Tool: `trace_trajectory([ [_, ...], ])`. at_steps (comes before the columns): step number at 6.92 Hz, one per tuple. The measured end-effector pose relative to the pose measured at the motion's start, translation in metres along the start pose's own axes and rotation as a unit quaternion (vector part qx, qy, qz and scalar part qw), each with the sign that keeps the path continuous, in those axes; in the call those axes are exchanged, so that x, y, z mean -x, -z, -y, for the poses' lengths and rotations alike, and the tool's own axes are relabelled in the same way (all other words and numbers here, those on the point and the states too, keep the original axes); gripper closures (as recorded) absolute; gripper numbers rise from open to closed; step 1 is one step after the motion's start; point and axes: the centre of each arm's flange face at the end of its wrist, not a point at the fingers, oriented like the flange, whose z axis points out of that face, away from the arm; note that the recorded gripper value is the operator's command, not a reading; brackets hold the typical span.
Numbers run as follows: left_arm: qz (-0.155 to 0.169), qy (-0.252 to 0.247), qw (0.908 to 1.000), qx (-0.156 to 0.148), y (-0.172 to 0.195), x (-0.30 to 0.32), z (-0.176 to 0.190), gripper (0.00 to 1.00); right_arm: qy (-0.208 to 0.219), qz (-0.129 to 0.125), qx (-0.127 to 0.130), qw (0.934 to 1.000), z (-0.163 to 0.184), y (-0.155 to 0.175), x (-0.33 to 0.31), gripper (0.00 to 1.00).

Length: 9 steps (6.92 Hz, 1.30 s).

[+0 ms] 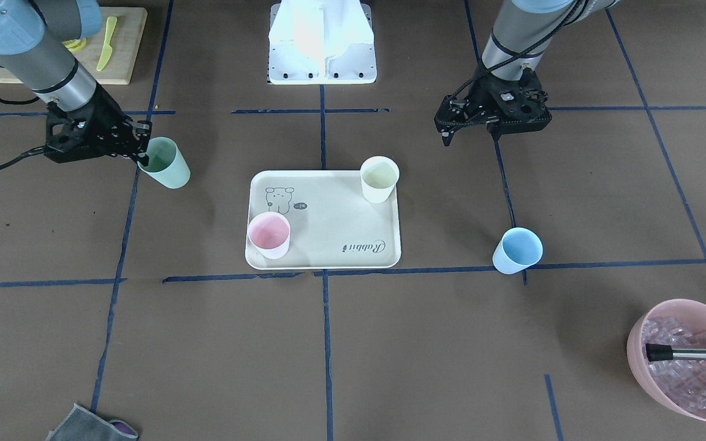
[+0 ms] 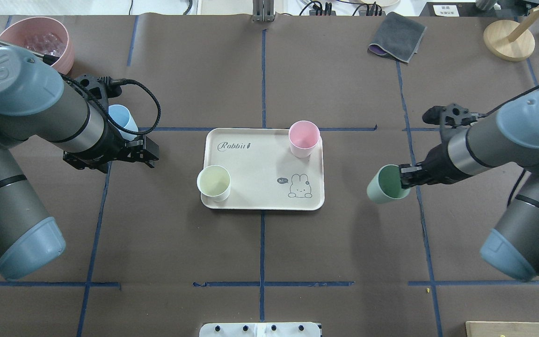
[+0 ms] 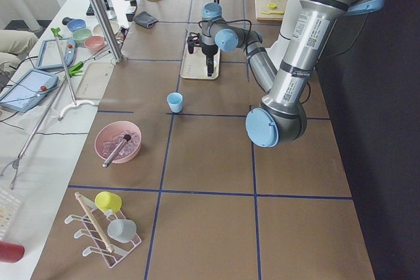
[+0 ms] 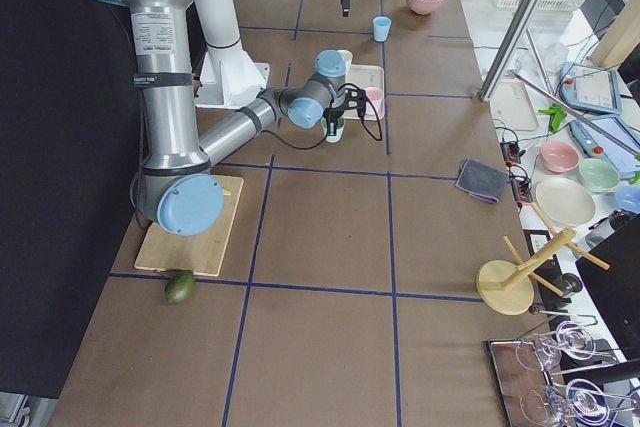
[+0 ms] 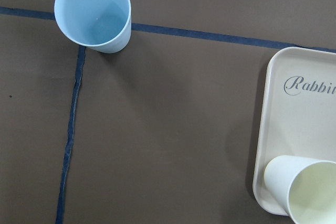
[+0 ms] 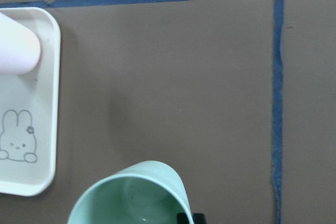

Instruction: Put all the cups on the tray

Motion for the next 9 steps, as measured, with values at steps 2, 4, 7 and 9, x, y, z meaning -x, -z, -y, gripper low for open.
trace_trajectory([
  [2,0.000,0.001,1.0000,0.001,-0.001,0.000,0.000,0.00,-0.044,-0.013,-0.005,0.9989,-0.005,-0.011,0.104,1.00],
  [4,0.002,0.001,1.0000,0.002,-0.002,0.000,0.000,0.00,-0.083,-0.029,-0.026,0.9958,-0.015,-0.037,0.162,0.99],
  [7,0.002,0.001,1.0000,0.003,-0.003,0.000,0.000,0.00,-0.097,-0.050,-0.048,0.9928,-0.016,-0.060,0.169,0.88],
  [9,0.002,0.001,1.0000,0.003,-0.003,0.000,0.000,0.00,-0.098,-0.060,-0.055,0.9919,-0.015,-0.066,0.162,0.01],
])
